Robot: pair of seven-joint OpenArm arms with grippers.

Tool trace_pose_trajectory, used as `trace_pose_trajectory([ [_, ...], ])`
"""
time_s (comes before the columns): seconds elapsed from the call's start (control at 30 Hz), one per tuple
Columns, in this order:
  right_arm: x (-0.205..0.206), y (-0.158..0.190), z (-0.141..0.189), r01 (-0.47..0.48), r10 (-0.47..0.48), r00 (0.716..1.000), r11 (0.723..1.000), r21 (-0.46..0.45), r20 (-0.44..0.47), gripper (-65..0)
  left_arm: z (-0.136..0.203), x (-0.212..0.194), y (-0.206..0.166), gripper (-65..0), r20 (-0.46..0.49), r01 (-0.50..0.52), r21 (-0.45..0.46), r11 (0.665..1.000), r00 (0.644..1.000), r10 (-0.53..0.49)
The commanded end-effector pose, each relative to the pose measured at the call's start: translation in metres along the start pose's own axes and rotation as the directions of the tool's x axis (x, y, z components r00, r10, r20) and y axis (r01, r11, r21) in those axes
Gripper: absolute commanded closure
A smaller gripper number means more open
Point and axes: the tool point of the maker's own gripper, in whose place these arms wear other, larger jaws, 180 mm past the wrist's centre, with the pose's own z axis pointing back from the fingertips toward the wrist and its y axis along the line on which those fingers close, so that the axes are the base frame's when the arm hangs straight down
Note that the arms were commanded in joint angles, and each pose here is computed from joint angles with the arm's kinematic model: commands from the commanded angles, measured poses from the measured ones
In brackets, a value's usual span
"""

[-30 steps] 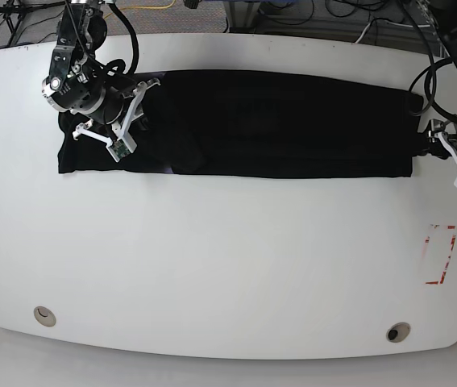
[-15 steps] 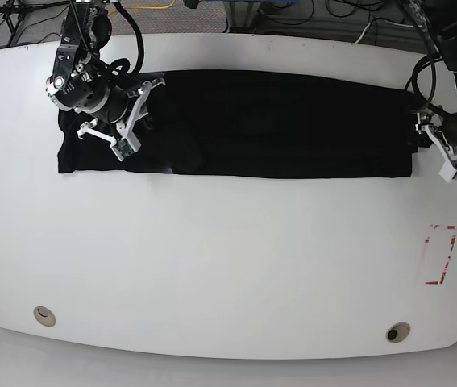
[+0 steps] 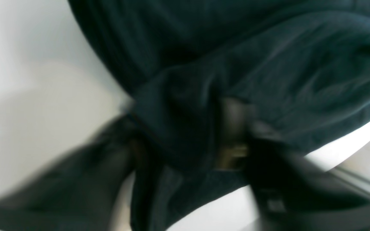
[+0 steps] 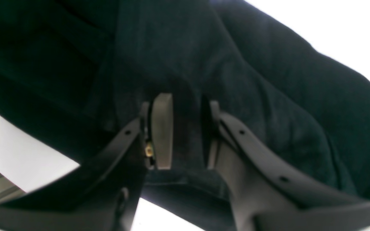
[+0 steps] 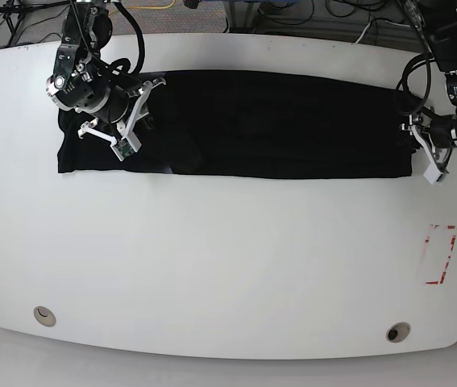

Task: Fold the T-shirt properly
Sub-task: 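Pull the held strip end outward with the left gripper, straightening the strip, then release the strip end and move the right gripper back along the edge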

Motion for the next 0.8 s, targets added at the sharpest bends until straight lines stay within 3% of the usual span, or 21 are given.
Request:
trace_pose_trajectory([
  [0.0,0.012,-0.007,0.007,-0.010,0.010,0.999,1.000,-0.018,0.048,-13.8,0.004,0.005,0.000,-4.0,-0.004,0.022,0.006,1.000,1.000,-0.022],
  [0.2,0.017,-0.026,0.021,0.018,-0.011,0.996,0.996,-0.083,0.083,-13.8,0.004,0.009,0.000,-3.3,0.018,0.023,0.007,1.000,1.000,-0.024],
  [0.37,0.025,-0.048,0.038,0.128,-0.108,0.977,0.987,-0.101,0.183,-13.8,0.005,0.013,0.001,-3.1,0.041,0.024,0.011,1.000,0.999,-0.024],
  [0.53,0.022,-0.065,0.053,0.286,-0.267,0.919,0.958,-0.024,0.291,-14.3,0.010,0.013,0.006,-3.1,0.038,0.028,0.025,0.999,0.999,-0.029],
  [0.67,0.011,-0.069,0.051,0.400,-0.403,0.856,0.913,0.080,0.323,-14.3,0.013,0.014,0.009,-3.1,0.041,0.028,0.033,0.999,0.999,-0.030],
  [0.77,-0.002,-0.075,0.044,0.461,-0.471,0.826,0.881,0.109,0.311,-14.3,0.018,0.015,0.013,-3.1,0.039,0.032,0.047,0.998,0.999,-0.034],
])
